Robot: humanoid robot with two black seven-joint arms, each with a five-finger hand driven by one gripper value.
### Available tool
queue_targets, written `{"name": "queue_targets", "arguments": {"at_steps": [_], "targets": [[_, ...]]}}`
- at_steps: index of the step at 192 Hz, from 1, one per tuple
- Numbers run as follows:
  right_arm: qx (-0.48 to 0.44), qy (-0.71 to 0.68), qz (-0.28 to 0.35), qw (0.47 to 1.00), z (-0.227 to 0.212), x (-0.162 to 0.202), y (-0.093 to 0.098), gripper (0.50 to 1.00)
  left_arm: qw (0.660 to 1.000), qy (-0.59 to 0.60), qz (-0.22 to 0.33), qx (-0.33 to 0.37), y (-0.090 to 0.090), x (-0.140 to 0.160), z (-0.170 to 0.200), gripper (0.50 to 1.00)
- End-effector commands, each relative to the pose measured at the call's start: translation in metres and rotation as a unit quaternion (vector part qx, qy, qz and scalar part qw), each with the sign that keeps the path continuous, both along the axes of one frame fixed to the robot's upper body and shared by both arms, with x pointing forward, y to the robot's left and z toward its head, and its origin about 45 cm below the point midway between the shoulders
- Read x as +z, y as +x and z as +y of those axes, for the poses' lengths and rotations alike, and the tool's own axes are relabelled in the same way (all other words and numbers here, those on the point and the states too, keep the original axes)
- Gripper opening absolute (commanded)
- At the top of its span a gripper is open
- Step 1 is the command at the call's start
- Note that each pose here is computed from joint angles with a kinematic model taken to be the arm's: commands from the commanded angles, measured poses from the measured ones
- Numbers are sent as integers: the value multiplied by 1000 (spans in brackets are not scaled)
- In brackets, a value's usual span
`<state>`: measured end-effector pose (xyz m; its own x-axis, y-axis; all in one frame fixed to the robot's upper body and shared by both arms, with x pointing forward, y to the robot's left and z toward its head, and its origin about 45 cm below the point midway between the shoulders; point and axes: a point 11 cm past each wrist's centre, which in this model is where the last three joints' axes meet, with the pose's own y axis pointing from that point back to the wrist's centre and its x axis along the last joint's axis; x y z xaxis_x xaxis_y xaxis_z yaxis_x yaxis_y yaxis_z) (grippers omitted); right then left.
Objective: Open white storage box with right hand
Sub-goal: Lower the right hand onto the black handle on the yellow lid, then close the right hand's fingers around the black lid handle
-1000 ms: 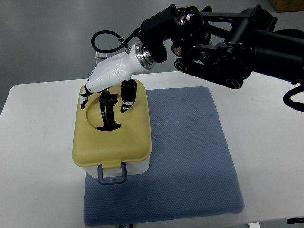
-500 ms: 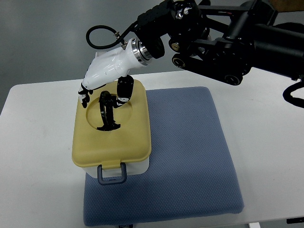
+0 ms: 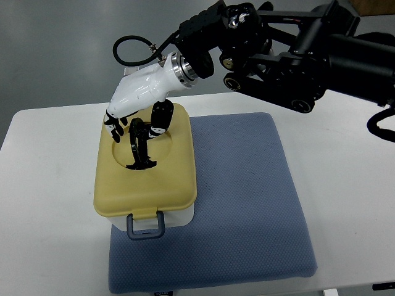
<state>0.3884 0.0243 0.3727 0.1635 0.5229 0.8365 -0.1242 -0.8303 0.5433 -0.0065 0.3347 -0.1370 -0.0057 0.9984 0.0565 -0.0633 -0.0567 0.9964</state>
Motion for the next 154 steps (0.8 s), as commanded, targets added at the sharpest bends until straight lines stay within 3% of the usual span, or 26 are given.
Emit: {"name": "queue_targets", "arguments": {"at_steps": [1,54,79,154], "targets": [[1,-1,0,1000,0,-1,0,650,1000,0,0,0,0,0,0,1000],[3,-7,2,1000,1,-6,-2,566,1000,0,0,0,0,0,0,1000],[4,-6,2,1000,1,-5,-2,500,1000,0,0,0,0,0,0,1000],[6,-6,2,1000,2,-3,-3,500,1000,0,0,-1,0,0,0,1000]]}}
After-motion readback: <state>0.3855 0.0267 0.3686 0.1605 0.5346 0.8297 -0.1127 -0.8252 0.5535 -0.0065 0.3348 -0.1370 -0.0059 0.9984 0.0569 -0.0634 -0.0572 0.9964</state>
